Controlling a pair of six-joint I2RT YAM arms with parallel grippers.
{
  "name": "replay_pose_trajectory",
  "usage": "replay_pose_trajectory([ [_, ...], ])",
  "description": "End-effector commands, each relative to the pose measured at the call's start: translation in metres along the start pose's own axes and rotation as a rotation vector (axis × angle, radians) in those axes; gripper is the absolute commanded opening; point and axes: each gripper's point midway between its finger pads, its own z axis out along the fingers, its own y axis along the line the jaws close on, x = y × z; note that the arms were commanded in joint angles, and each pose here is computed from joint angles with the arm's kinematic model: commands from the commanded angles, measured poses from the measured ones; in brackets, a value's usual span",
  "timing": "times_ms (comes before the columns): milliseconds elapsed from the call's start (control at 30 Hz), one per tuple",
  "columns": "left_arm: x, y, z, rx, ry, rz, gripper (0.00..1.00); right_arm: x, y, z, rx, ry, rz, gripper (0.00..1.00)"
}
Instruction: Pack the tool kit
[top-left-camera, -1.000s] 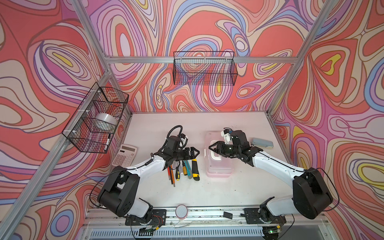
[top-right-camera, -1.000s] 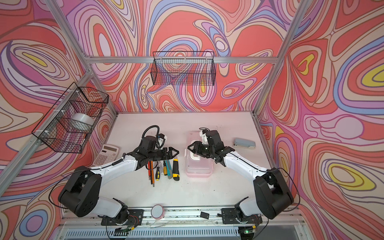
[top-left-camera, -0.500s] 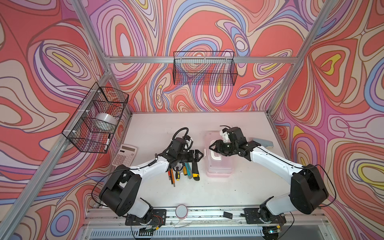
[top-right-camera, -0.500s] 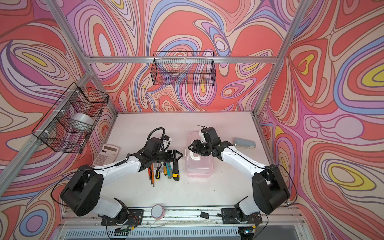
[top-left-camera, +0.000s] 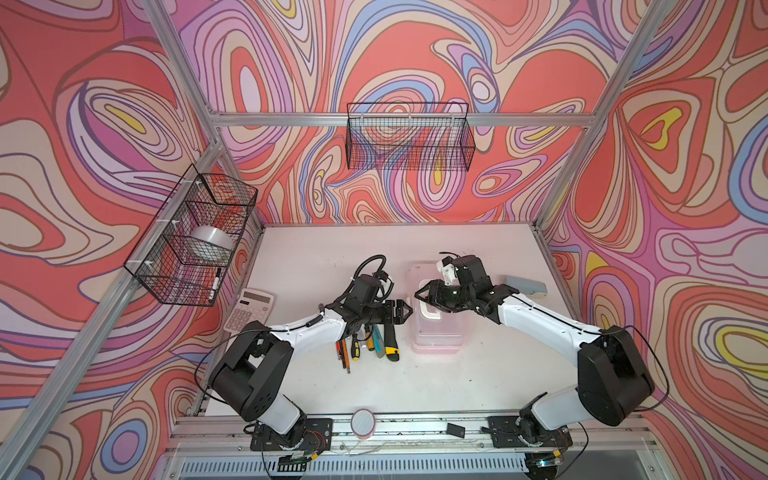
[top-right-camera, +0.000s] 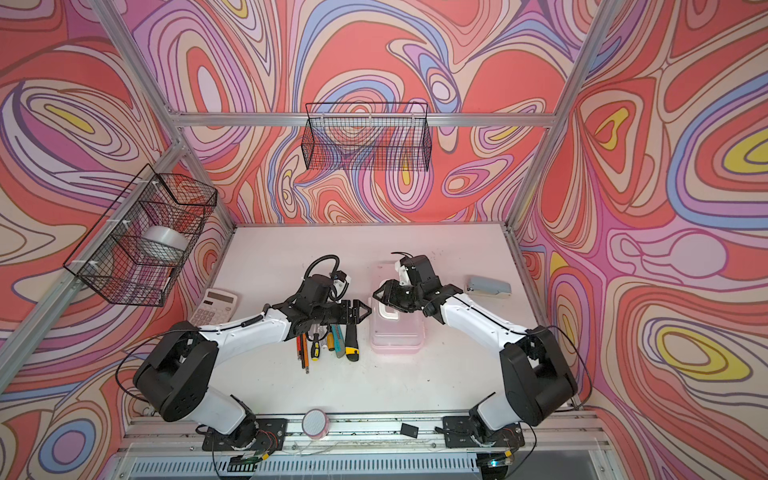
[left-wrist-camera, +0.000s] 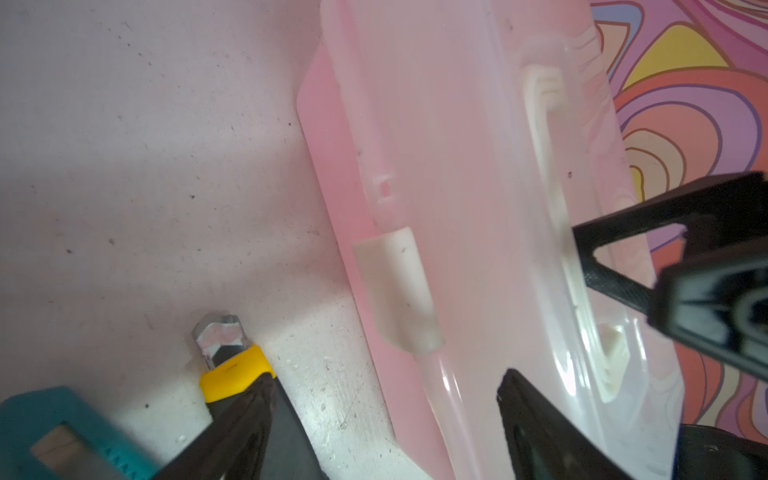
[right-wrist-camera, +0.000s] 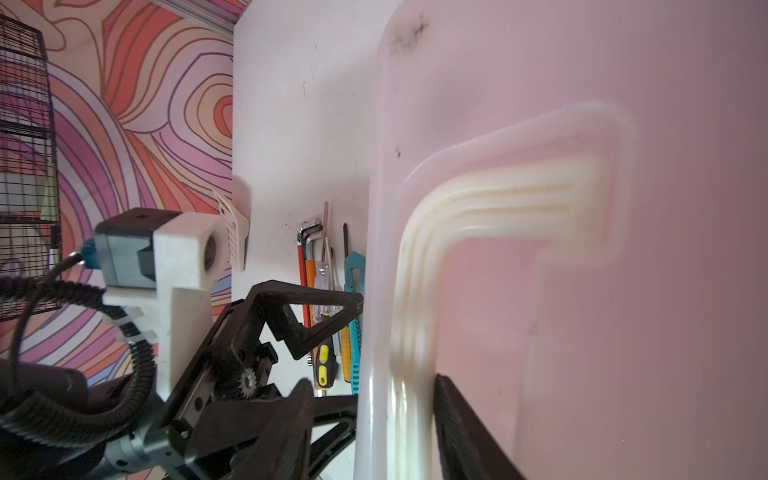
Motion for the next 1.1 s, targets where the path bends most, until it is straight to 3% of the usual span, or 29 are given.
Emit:
replay_pose_trajectory([
  [0, -0.004, -0.012, 0.005, 0.043, -0.005, 0.025, 0.85, 0.025, 0.009, 0.012, -0.111, 0.097, 0.002, 0.49],
  [100, -0.002, -0.013, 0.007, 0.048, 0.001, 0.028, 0.84, 0.028, 0.018, 0.013, -0.180, 0.110, 0.000, 0.48],
  [333, -0.004, -0.009, 0.007, 0.019, 0.000, 0.059, 0.84, 0.027, 0.019, 0.010, -0.210, 0.091, -0.026, 0.43],
  [433, -0.005, -0.010, 0.008, 0.022, 0.005, 0.072, 0.84, 0.026, 0.022, 0.010, -0.230, 0.088, -0.032, 0.35],
  [600, -0.005, -0.018, 0.006, 0.053, 0.018, 0.098, 0.85, 0.022, 0.018, 0.012, -0.227, 0.081, -0.026, 0.34],
  [767, -0.011, -0.018, -0.005, 0.032, -0.005, 0.122, 0.86, 0.011, 0.012, 0.010, -0.218, 0.044, -0.001, 0.09],
  [933, -0.023, -0.013, -0.020, 0.051, -0.063, 0.065, 0.87, 0.002, 0.013, 0.004, -0.228, 0.009, 0.011, 0.00],
  [1067, -0.037, -0.008, -0.035, 0.127, -0.140, -0.050, 0.87, -0.003, 0.012, -0.004, -0.253, -0.010, 0.029, 0.00],
])
